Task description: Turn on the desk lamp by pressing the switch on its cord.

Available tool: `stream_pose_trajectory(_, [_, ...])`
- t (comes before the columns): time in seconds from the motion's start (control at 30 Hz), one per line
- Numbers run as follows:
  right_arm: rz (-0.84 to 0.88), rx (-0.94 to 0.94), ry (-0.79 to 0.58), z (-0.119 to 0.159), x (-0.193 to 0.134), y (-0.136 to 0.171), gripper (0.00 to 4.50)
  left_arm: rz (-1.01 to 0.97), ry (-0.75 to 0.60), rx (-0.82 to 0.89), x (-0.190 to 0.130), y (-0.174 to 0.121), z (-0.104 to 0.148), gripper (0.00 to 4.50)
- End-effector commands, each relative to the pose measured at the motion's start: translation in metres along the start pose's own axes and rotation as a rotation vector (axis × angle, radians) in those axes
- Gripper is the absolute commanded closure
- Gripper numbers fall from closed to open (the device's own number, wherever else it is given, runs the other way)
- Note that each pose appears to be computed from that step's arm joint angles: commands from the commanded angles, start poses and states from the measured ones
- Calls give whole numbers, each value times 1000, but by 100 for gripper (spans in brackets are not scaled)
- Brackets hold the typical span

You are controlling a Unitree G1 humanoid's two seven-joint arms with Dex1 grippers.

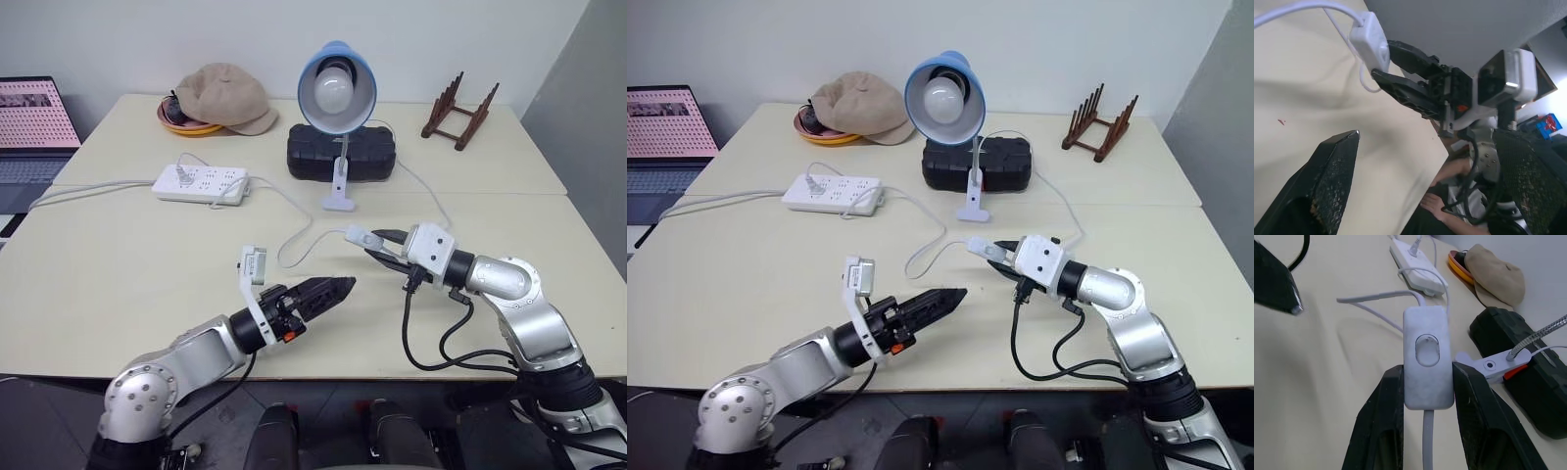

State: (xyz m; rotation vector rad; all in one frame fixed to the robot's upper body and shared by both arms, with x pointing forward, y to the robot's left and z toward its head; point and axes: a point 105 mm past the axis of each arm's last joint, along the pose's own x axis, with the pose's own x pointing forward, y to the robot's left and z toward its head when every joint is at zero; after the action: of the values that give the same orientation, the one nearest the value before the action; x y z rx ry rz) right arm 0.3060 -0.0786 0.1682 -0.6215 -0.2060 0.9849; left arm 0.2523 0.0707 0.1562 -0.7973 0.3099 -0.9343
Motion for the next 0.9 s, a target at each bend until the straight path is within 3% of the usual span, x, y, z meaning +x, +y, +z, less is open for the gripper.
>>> stream_pose_trajectory(0.03, [-6,-43,-56,17,-3,-3,346,-23,-53,25,5,-3,13,0])
stream_pose_trajectory(0.9, [68,-75,-159,33,-11,12,346,-91,-18,22,20,0,21,0])
